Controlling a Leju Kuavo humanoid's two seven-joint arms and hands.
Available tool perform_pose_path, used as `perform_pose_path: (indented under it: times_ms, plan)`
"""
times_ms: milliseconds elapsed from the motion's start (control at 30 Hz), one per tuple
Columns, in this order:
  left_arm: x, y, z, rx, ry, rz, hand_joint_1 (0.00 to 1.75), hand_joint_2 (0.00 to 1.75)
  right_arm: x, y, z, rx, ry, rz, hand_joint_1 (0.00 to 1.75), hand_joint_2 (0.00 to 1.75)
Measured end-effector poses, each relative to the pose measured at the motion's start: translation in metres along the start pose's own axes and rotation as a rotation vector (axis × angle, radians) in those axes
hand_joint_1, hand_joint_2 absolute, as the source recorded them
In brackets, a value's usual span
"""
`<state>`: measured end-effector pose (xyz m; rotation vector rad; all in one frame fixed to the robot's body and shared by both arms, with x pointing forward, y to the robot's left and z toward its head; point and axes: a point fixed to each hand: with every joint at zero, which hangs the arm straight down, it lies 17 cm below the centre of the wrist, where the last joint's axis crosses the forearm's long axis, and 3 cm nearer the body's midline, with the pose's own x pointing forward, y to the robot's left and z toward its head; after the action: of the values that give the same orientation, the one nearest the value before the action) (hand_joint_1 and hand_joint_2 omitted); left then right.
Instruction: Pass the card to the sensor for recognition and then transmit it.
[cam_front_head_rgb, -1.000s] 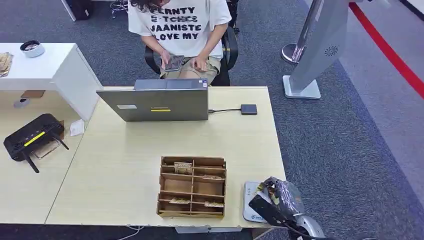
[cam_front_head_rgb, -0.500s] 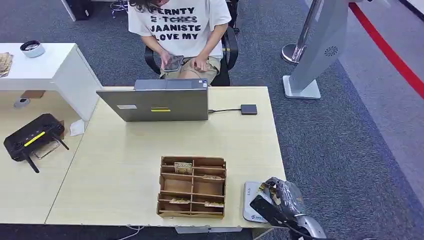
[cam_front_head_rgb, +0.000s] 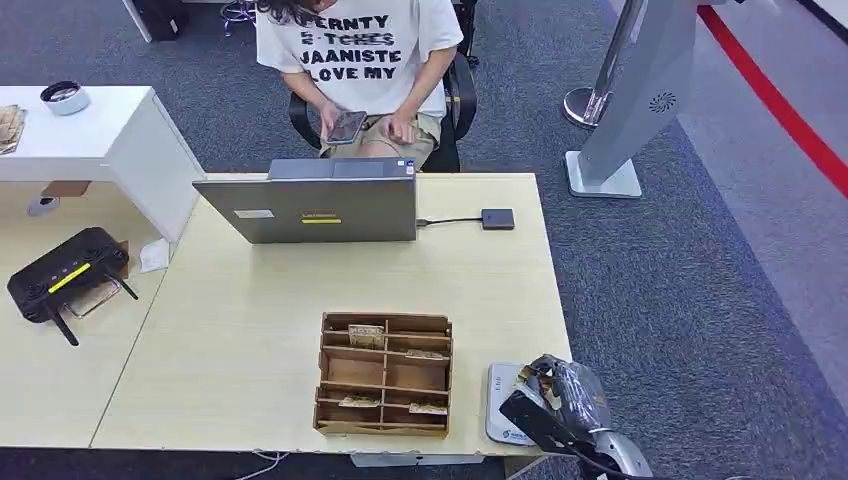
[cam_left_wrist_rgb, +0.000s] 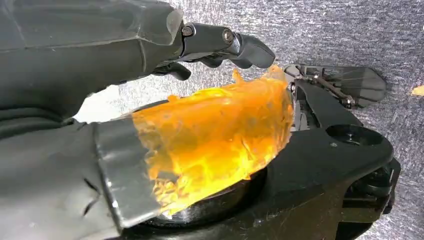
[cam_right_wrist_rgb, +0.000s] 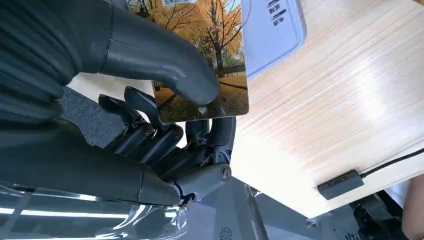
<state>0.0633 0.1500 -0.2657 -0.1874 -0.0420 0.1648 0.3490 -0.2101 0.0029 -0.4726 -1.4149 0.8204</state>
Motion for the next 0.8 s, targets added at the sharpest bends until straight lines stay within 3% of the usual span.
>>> perform_pose_path:
  times_ms: [800]
  plan:
    - [0.0007,0.0004,-0.0001,0.002,-0.005,-0.003,0.0,0.0,-0.0004,-0.0006,-0.0023,-0.002,-0.002,0.011,1.75,1.75]
